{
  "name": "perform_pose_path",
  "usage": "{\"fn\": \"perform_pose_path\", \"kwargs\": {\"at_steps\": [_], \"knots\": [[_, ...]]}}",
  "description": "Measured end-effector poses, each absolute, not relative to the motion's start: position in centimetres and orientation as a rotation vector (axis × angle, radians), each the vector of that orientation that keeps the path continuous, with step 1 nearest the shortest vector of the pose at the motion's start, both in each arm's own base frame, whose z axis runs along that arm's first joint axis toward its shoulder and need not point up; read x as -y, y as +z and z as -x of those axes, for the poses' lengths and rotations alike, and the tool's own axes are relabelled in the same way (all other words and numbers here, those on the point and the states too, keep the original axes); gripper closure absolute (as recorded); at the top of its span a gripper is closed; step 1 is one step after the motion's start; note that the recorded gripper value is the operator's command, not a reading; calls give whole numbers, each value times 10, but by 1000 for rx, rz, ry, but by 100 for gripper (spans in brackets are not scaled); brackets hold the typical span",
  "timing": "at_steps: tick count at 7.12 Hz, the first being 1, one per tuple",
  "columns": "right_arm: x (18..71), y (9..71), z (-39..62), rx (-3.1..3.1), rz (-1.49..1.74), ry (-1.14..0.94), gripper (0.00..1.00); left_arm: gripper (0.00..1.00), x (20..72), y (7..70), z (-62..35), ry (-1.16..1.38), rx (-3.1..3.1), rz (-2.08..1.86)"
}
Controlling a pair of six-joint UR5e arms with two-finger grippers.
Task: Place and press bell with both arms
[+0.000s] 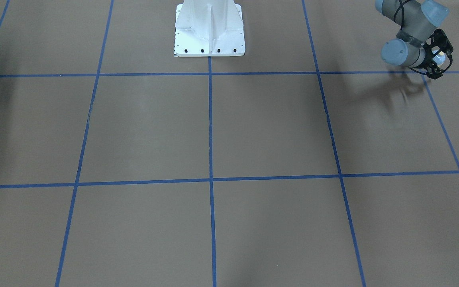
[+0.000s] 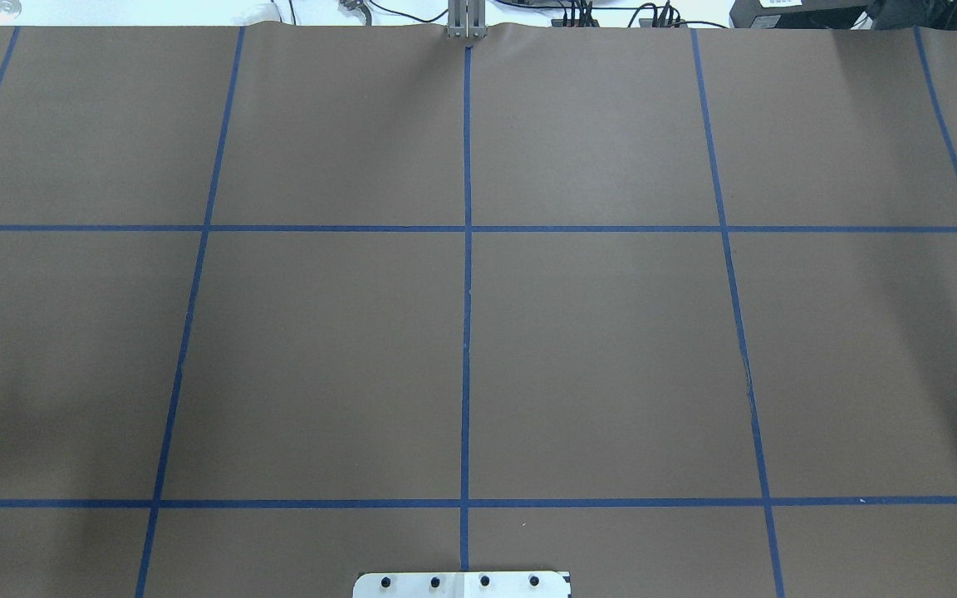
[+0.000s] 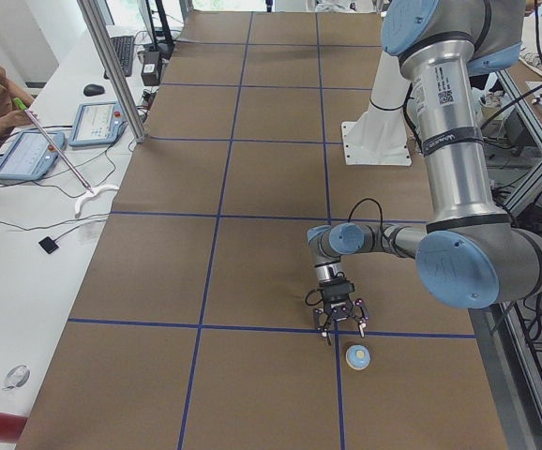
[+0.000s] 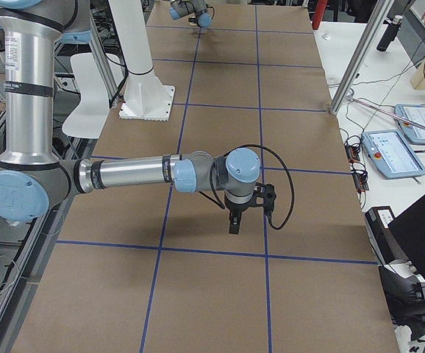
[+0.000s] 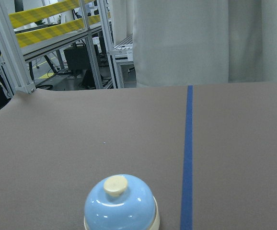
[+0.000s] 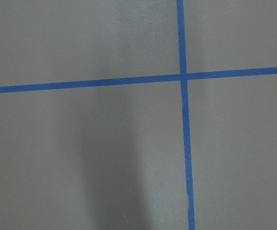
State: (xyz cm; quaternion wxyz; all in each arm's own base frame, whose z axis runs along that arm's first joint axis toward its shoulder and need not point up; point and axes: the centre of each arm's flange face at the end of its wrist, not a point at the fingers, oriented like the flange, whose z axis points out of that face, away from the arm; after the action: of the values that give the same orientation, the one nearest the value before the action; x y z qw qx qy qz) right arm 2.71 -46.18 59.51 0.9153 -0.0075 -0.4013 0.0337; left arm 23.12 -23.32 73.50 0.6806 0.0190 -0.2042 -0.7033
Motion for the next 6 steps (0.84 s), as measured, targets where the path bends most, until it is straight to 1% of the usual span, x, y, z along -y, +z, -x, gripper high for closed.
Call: {"fn": "perform_pose_path", "kwargs": {"at_steps": [2, 6], "knots": [[462, 595, -27, 825, 15, 69, 0, 0, 226, 744, -220, -1599, 499, -65], [461, 597, -28, 817, 17, 71, 0, 0, 211, 755, -227, -1612, 522, -110]]}}
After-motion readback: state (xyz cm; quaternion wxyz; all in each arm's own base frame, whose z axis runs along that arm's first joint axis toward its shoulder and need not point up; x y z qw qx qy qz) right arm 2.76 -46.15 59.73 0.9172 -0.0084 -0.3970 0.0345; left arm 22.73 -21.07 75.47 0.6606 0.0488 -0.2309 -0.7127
